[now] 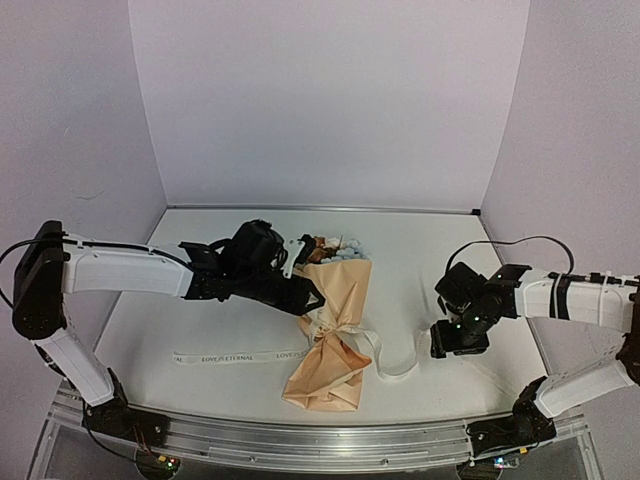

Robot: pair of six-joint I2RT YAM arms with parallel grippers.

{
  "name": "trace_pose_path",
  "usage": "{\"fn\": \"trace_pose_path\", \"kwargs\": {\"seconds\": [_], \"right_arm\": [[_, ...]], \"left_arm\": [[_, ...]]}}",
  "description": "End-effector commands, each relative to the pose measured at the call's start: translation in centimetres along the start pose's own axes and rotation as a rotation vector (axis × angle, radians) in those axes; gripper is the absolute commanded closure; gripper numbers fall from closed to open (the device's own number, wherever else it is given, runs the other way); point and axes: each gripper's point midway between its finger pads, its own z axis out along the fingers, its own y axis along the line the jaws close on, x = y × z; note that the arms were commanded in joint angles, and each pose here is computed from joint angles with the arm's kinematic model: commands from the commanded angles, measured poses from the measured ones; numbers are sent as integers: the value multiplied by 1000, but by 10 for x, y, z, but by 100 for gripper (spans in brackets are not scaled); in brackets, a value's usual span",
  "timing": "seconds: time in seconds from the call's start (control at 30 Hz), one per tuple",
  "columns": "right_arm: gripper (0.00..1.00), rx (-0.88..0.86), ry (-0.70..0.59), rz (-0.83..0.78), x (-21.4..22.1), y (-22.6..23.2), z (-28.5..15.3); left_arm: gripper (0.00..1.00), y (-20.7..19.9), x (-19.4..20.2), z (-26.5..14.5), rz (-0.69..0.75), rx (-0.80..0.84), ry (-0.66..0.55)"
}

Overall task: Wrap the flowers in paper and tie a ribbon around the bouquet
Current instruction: Cross the half-tied ribbon over the folded bouquet.

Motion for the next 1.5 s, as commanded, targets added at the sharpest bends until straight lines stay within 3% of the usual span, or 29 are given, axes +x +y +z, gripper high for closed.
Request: {"fn": "trace_pose_path", "kwargs": {"seconds": [0.0, 0.07, 0.17, 0.23, 0.47, 0.67, 0.9, 1.03, 1.2, 1.33, 1.47], "right_arm": [[39, 7, -24, 13, -5, -3, -8], [38, 10, -25, 14, -5, -4, -8], [38, 20, -14, 16, -3, -7, -8], [38, 27, -5, 22, -1, -9, -6], [38, 50, 16, 46, 2, -14, -2], [39, 95, 28, 91, 4, -23, 2], [39, 126, 28, 121, 1, -28, -4], [38, 142, 21, 133, -2, -32, -10], [37, 104, 22, 132, -4, -27, -16], [43, -21, 95, 200, 3, 0, -5], [45, -103, 90, 194, 4, 28, 10]], "left_arm": [[65, -7, -14, 3, -14, 19, 11], [74, -8, -17, 2, -9, 20, 2], [94, -15, -29, -5, 40, 37, -36], [99, -25, -37, -11, 92, 67, -59], [100, -83, -38, -18, 369, 247, -49], [100, -120, -1, 11, 555, 356, 118], [100, -101, 69, 48, 514, 405, 358], [100, -96, 83, 58, 499, 412, 407], [100, -97, 45, 49, 486, 360, 256], [100, -64, -5, 27, 340, 242, 75], [95, -35, -24, 5, 192, 214, -11]]}}
